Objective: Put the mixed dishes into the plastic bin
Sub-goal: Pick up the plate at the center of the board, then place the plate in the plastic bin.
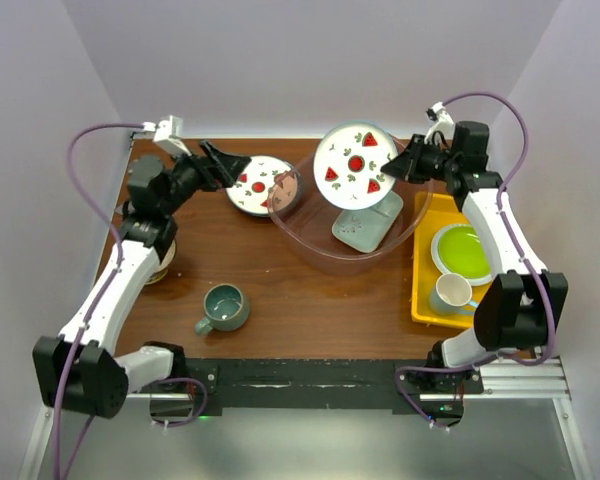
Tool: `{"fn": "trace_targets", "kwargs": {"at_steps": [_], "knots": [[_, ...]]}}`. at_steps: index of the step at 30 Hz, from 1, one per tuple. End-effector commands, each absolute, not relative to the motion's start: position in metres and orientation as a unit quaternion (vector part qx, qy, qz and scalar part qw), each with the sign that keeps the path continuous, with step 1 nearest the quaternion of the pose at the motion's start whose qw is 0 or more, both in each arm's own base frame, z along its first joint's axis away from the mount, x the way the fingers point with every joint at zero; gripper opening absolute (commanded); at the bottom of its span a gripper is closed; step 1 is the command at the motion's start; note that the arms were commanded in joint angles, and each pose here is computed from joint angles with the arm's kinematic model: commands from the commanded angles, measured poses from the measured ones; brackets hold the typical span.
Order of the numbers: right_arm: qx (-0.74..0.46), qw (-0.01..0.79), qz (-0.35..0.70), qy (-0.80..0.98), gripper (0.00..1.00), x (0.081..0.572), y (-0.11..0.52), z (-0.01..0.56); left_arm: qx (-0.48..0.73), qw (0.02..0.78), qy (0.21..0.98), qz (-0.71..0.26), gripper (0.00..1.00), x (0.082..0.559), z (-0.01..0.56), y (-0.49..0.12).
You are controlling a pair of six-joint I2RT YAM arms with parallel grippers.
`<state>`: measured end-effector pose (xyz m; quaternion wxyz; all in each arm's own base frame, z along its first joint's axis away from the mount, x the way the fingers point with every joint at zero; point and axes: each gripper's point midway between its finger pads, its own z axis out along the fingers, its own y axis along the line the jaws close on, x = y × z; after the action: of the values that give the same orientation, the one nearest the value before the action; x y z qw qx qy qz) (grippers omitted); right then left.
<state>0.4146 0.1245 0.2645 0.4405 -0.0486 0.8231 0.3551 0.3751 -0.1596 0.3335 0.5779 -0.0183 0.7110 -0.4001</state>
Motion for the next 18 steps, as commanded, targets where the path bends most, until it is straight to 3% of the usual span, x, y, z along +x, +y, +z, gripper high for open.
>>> {"fn": "trace_targets", "kwargs": {"at_steps": [1,9,18], "knots": [[-0.192,0.495,0.311,0.788,0.0,0.428,0.129,0.296,0.013,0.639,0.727,-0.252,0.91,0.367,0.323,-0.112],[-0.28,0.358,0.259,0.852,0.0,0.444,0.112,0.221,0.019,0.655,0.733,-0.184,0.94,0.348,0.291,-0.089],[-0.325,0.272,0.23,0.876,0.0,0.443,0.095,0.177,0.022,0.648,0.74,-0.181,0.95,0.344,0.28,-0.088]]}}
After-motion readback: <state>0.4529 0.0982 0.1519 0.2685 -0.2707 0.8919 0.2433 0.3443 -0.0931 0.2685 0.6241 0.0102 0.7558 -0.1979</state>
